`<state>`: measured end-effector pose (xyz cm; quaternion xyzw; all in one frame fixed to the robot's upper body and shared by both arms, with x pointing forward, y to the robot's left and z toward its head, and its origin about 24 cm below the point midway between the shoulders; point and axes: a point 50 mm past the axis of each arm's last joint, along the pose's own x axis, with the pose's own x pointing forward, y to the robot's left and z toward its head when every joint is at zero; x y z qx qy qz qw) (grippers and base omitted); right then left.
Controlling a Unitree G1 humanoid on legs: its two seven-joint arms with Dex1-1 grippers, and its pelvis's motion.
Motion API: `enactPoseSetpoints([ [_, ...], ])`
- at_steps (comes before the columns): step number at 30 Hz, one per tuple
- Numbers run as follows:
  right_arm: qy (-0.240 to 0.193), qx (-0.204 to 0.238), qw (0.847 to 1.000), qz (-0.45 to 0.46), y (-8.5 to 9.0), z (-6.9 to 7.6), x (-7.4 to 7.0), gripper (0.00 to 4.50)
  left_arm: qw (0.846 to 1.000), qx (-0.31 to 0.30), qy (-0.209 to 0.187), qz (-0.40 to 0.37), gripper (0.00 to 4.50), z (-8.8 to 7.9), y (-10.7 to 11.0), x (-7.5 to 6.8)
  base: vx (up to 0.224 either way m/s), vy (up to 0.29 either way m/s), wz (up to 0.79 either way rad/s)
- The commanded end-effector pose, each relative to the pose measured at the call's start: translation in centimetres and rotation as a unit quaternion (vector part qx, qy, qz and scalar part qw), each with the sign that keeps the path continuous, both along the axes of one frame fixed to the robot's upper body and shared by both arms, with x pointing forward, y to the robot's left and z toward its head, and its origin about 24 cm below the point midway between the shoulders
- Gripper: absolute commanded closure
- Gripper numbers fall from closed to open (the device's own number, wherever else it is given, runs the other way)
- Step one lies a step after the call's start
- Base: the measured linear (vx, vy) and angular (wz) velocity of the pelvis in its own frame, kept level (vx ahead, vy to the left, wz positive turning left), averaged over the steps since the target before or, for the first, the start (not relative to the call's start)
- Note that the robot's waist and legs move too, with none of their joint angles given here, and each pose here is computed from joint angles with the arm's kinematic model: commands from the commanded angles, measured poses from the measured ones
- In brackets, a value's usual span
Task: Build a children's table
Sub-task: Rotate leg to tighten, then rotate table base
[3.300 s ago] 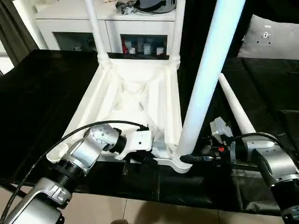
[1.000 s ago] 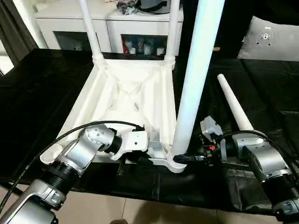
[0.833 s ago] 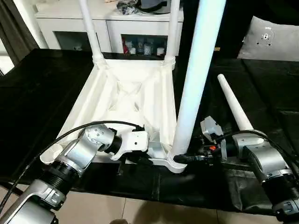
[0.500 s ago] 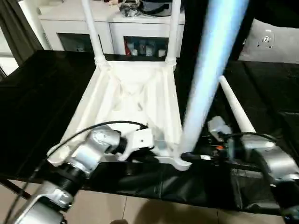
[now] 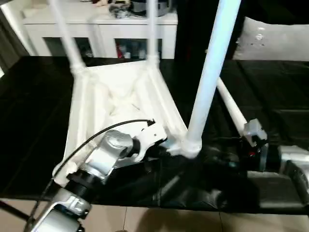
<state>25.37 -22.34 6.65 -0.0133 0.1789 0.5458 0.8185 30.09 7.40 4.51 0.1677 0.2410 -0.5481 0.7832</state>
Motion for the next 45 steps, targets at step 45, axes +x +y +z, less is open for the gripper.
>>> enactPoseSetpoints([
  [45,-0.059,-0.073,0.991,-0.099,8.1,-4.0,3.3,0.0,0.968,0.246,0.027,0.04,4.48,1.0,16.0,-6.0,0.0,0.0,0.0],
])
